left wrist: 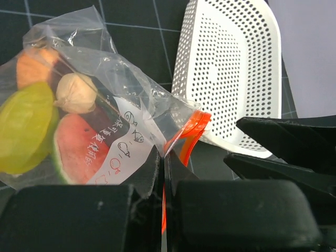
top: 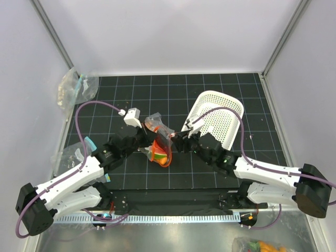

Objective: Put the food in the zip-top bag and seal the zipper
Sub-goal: Place the fake food in the zipper food storage bag, then adjust the zipper food storage bag at the center of the board.

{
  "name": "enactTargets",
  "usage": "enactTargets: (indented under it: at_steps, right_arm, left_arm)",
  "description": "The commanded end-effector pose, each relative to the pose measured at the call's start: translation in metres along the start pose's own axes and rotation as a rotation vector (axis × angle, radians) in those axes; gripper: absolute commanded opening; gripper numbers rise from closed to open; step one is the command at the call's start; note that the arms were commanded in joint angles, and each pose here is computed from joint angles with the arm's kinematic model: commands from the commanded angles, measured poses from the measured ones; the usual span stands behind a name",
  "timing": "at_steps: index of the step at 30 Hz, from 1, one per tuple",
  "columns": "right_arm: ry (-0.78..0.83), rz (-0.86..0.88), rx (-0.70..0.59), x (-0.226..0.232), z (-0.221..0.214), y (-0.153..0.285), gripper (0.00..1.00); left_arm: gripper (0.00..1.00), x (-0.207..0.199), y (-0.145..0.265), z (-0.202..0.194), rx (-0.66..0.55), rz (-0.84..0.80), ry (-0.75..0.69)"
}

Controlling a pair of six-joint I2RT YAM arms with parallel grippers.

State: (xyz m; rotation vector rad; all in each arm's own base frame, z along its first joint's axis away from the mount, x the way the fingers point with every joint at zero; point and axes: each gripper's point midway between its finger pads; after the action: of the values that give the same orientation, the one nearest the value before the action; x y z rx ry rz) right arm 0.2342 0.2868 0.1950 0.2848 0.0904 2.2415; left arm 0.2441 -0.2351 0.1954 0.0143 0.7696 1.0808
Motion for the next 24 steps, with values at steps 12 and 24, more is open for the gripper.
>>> enactTargets:
  at_steps: [12,24]
  right_arm:
    - [-0.042,-0.073,0.120,0.003,-0.023,-0.036,0.54]
    - [-0.091,-0.106,0.095,-0.005,-0.014,-0.033,0.01]
  left_arm:
    - [0.00,-0.004,0.011,0.037,-0.136,0.022,0.026]
    - [0.08,-0.029,0.012,0.026,-0.057,-0.109,-0.034]
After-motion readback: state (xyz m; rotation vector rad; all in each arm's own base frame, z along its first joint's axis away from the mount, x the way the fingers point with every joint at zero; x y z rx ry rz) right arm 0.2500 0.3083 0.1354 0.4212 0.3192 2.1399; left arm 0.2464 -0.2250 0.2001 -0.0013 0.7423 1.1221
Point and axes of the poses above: each gripper's point midway between its finger pads, its own y axis back along the fingers, its own x axis along the line the jaws close on, z = x × y
